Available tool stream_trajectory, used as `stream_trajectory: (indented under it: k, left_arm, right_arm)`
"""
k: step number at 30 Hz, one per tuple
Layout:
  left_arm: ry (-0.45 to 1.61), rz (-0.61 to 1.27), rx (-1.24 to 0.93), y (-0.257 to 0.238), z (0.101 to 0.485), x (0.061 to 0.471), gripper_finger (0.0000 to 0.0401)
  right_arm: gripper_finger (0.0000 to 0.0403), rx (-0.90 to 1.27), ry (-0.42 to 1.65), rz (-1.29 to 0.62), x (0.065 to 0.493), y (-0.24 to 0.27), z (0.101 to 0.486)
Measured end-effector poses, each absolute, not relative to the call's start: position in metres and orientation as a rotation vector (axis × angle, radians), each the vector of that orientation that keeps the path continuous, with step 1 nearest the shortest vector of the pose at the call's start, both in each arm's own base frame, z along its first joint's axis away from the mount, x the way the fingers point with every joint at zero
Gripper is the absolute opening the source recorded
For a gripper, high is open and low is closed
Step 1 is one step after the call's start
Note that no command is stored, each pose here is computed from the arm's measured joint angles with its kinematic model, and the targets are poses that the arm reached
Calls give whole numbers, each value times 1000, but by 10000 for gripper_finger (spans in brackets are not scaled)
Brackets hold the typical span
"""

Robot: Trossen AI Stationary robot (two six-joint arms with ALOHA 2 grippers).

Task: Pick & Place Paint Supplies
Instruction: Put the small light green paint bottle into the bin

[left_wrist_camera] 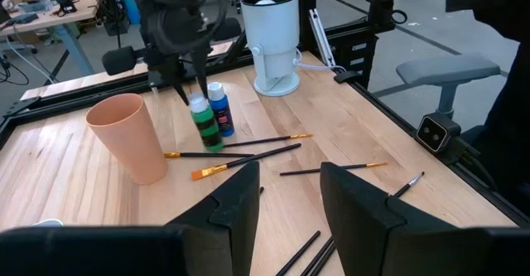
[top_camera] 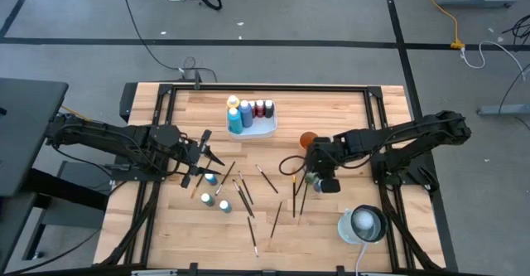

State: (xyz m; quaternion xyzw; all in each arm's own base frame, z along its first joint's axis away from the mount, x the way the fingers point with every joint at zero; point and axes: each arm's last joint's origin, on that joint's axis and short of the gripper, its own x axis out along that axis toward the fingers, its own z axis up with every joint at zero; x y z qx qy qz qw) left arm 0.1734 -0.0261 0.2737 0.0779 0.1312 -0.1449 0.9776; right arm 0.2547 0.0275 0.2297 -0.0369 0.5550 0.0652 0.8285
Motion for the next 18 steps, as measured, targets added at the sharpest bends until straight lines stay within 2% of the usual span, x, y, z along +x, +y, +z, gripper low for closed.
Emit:
stream_trajectory:
  k: [6, 11, 14, 18]
  left_arm:
    - [265, -292, 157, -26, 274, 173, 139]
    - [261, -295, 181, -26, 274, 173, 139]
    - [261, -295, 180, -26, 274, 173, 139]
    - [261, -295, 180, -26, 274, 173, 139]
  right_arm:
    - [113, -272, 889, 195, 278, 23, 243]
    - [114, -514, 645, 110, 298, 9, 273]
    - [114, -592, 581, 42, 307, -8, 294]
    - [114, -559, 608, 23, 324, -35, 314]
